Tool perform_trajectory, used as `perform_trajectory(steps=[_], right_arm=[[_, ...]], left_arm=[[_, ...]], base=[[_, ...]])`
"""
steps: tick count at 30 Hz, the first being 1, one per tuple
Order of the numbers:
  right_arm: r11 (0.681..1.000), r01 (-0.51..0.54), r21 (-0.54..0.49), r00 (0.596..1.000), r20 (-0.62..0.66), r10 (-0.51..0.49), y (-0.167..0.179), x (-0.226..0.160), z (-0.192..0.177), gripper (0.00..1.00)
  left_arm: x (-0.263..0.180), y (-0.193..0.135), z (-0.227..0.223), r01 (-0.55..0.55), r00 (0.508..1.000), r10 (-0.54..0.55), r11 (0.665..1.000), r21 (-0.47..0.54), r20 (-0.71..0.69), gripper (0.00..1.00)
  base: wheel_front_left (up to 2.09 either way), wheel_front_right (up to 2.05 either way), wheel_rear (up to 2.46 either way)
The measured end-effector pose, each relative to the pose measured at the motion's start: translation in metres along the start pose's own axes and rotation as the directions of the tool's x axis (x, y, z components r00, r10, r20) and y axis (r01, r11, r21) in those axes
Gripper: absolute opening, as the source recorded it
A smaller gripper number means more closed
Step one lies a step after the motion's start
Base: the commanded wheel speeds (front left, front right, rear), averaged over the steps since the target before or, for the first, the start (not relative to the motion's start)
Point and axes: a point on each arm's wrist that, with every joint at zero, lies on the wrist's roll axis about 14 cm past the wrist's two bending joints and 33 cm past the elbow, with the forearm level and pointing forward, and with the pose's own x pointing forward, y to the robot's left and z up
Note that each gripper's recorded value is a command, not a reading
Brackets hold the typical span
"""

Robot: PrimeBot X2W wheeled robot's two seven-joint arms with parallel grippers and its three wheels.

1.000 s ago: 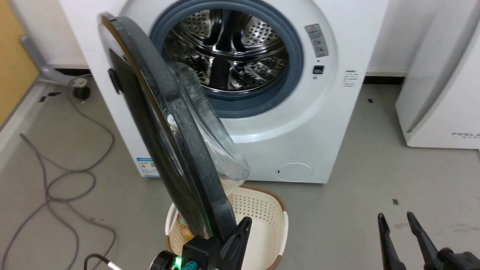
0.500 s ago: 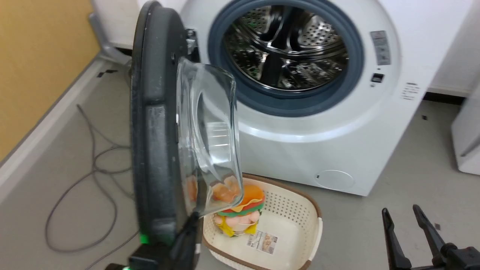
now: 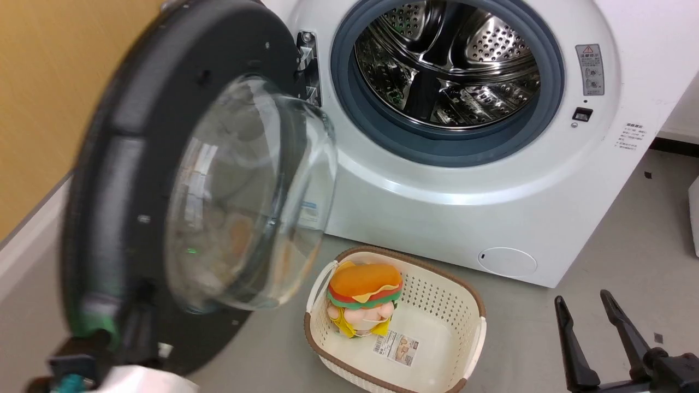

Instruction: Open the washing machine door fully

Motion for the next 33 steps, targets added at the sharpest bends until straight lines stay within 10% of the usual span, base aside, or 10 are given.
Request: perform_trajectory(steps=[17,28,31,33], right_arm=[[0.997,0.083,-0.001,0.996,-0.016,-0.083,-0.023,-0.017,-0.001,1.0],[0.994,0.105,-0.001,0.994,-0.02,-0.105,-0.027,-0.025,0.001,1.0],[0.994,0.109,-0.002,0.994,-0.02,-0.109,-0.028,-0.028,0.001,1.0],[0.994,0.11,-0.002,0.994,-0.022,-0.11,-0.027,-0.029,0.0,1.0]], left_arm=[[0.055,0.105,-0.01,-0.196,0.981,0.195,0.979,0.057,0.018,0.0],[0.038,0.091,-0.008,-0.22,0.974,0.219,0.975,0.01,0.065,0.02],[0.017,0.074,-0.024,-0.215,0.976,0.215,0.976,-0.017,0.032,1.0],[0.006,0.062,-0.033,-0.202,0.979,0.203,0.979,-0.024,0.008,1.0]], base=[[0.0,0.0,0.0],[0.0,0.0,0.0],[0.0,0.0,0.0],[0.0,0.0,0.0]])
